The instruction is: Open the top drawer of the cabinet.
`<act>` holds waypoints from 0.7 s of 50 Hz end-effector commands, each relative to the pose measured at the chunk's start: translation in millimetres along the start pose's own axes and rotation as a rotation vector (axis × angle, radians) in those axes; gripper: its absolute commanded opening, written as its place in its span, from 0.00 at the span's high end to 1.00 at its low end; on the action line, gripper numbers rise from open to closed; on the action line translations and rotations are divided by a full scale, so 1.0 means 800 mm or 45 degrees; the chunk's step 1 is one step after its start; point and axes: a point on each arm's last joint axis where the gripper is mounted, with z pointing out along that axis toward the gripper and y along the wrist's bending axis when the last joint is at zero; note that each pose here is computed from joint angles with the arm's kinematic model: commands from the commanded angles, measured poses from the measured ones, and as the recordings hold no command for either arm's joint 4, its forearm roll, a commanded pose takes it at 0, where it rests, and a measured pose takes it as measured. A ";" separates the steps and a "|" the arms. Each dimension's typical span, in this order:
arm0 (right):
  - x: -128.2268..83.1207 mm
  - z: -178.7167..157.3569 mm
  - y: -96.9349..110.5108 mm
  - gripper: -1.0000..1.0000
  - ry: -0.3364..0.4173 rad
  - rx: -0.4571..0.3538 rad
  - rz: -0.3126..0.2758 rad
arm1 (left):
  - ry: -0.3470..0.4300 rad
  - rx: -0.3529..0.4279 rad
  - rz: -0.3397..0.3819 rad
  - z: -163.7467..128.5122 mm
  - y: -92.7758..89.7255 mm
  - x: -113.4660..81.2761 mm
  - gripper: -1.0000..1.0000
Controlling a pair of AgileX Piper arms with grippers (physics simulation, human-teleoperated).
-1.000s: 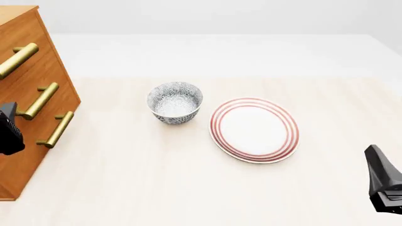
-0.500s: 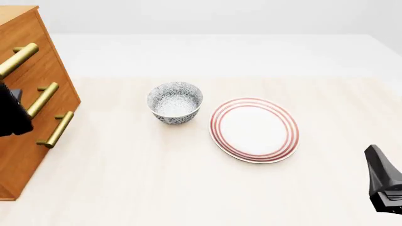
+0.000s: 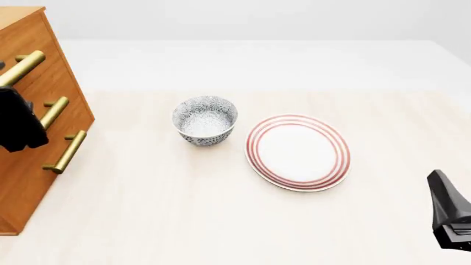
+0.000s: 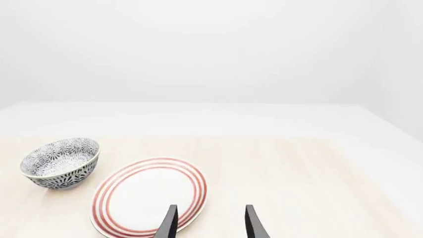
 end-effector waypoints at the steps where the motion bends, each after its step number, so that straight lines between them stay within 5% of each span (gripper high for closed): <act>1: 0.000 0.000 0.000 0.00 0.000 0.000 0.000 | 0.028 -0.001 0.007 0.013 -0.012 0.007 0.00; 27: 0.000 0.000 0.000 0.00 0.000 0.000 0.000 | 0.102 -0.042 0.014 0.014 -0.017 0.026 0.00; 28: 0.000 0.000 0.000 0.00 0.000 0.000 0.000 | 0.103 -0.060 0.019 0.012 -0.015 0.026 1.00; 35: 0.000 0.000 0.000 0.00 0.000 0.000 0.000 | 0.104 -0.060 0.043 0.006 -0.018 0.026 1.00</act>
